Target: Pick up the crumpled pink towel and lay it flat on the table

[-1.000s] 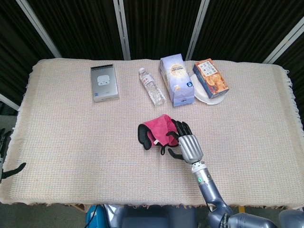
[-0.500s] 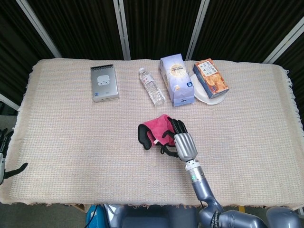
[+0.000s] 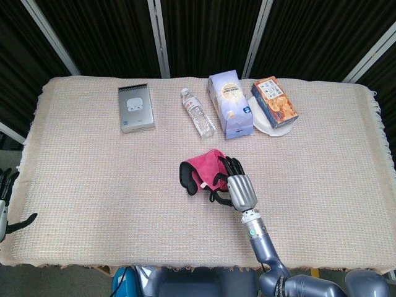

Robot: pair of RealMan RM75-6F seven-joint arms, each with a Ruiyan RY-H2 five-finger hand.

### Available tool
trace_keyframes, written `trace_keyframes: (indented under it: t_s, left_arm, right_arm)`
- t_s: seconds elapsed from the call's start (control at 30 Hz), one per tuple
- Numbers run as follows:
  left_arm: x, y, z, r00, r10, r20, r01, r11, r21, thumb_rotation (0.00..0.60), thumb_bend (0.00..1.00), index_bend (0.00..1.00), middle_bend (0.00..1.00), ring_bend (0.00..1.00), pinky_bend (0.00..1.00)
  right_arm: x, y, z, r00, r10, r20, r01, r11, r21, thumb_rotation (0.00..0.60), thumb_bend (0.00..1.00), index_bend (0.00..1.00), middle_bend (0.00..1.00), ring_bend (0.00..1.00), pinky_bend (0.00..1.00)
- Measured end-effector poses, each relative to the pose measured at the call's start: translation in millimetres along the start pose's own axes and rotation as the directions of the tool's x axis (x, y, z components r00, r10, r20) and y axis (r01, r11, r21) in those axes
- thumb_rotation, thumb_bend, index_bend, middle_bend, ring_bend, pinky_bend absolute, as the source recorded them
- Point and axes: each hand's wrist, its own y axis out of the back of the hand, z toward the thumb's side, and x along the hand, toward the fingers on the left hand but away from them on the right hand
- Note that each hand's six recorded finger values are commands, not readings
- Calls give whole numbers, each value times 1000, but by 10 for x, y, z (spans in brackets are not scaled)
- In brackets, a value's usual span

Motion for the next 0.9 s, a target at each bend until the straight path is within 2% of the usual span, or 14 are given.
trace_keyframes:
  t_s: [0.4,0.57,0.77,0.9]
  left_arm:
    - [-3,-12,15,1000,-4,6,4,1000,0,600,35,14,0,0,0]
    - [-8,-13,19,1000,-5,8,5,1000,-1,600,35,14,0,0,0]
    - [-13,-20,35,1000,-8,11,8,1000,-2,600,35,16,0,0,0]
    - [-8,-27,49,1000,-12,12,12,1000,-7,600,35,17,0,0,0]
  right_arm:
    - [11,-21,-2,1000,5,2,-5,1000,-3,600,446,598,120,0,0]
    - [14,-3,-21,1000,4,6,-4,1000,-2,600,461,597,119,0,0]
    - [-9,97,-19,1000,-16,0,16,1000,-2,600,461,598,119,0,0]
    - [-79,272,23,999,-47,-13,47,999,6,600,461,597,120,0,0]
